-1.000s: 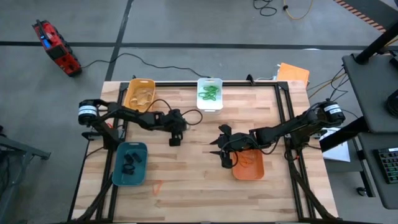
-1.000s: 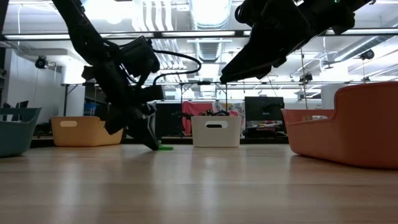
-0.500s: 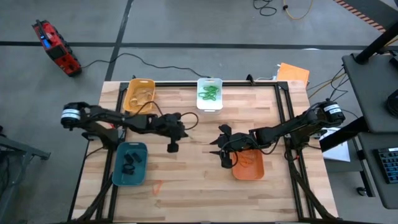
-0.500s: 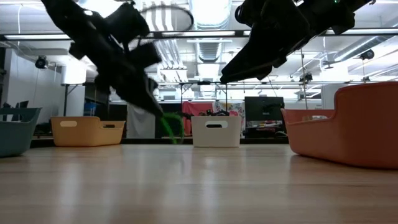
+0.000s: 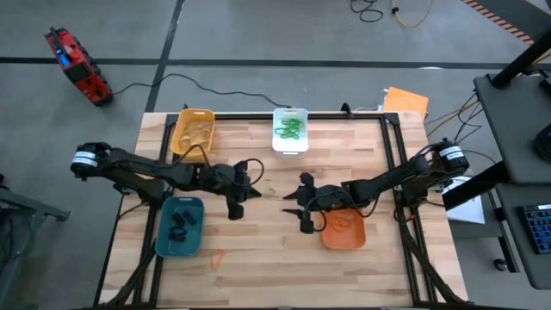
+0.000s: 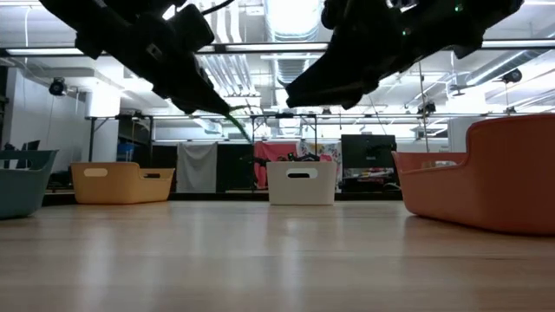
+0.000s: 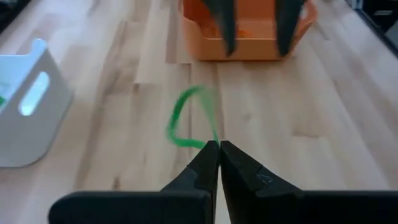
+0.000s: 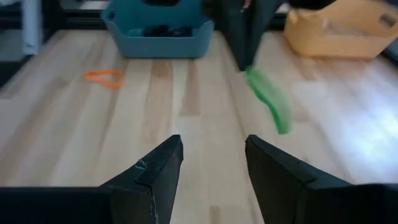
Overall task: Sort rubber bands into baskets
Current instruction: Put the green rubber band into the white bin
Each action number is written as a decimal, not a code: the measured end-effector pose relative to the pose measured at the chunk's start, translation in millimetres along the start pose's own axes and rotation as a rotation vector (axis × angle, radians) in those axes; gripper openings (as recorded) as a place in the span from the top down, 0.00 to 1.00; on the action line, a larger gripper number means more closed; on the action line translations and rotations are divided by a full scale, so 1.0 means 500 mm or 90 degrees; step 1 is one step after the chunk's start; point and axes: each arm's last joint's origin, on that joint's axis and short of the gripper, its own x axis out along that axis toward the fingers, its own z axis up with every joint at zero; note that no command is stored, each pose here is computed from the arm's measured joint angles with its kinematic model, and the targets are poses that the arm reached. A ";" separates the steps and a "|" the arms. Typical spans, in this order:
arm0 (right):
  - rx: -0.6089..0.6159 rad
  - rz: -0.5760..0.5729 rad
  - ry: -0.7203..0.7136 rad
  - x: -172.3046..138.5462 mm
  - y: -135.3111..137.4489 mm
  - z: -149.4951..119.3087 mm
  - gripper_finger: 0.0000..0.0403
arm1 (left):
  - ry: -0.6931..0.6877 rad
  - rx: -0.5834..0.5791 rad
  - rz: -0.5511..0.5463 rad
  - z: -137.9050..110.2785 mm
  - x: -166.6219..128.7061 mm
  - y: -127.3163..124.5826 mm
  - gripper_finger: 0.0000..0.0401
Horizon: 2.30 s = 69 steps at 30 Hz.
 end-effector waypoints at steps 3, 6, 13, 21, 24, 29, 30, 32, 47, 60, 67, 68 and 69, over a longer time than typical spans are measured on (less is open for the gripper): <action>-0.027 -0.042 -0.023 0.017 -0.001 -0.004 0.57 | 0.001 -0.008 -0.010 -0.001 0.002 -0.010 1.00; -0.054 -0.055 -0.041 0.034 0.001 -0.001 0.54 | 0.009 -0.014 -0.003 -0.005 0.007 -0.020 1.00; -0.109 -0.057 -0.031 0.088 0.012 0.007 0.50 | -0.007 -0.018 0.006 -0.007 0.017 -0.046 1.00; -0.150 -0.066 0.023 0.133 0.017 0.020 0.61 | -0.011 -0.008 -0.003 -0.007 0.017 -0.063 1.00; -0.159 -0.087 0.057 0.139 0.011 0.027 0.69 | -0.002 -0.004 -0.008 -0.011 0.017 -0.068 1.00; -0.181 -0.094 0.087 0.140 0.010 0.036 0.83 | 0.006 -0.004 -0.013 -0.013 0.016 -0.073 1.00; -0.186 -0.093 0.087 0.140 0.010 0.039 0.86 | 0.006 -0.006 -0.013 -0.013 0.016 -0.073 1.00; -0.199 -0.092 0.085 0.141 0.011 0.043 0.93 | 0.004 -0.015 -0.011 -0.013 0.016 -0.073 1.00; -0.254 -0.092 0.155 0.134 -0.007 0.046 0.98 | 0.025 -0.012 0.053 -0.019 0.014 -0.066 0.62; -0.156 -0.251 0.201 0.042 -0.236 0.113 0.98 | 0.261 -0.072 0.207 -0.023 -0.034 -0.055 0.41; -0.042 -0.299 0.182 0.017 -0.392 0.097 0.98 | 0.296 -0.103 0.213 -0.023 -0.045 -0.062 0.41; -0.034 -0.313 0.179 0.015 -0.411 0.093 0.98 | 0.301 -0.106 0.211 -0.025 -0.046 -0.063 0.41; -0.026 -0.328 0.171 0.013 -0.429 0.090 0.98 | 0.304 -0.110 0.209 -0.026 -0.047 -0.065 0.41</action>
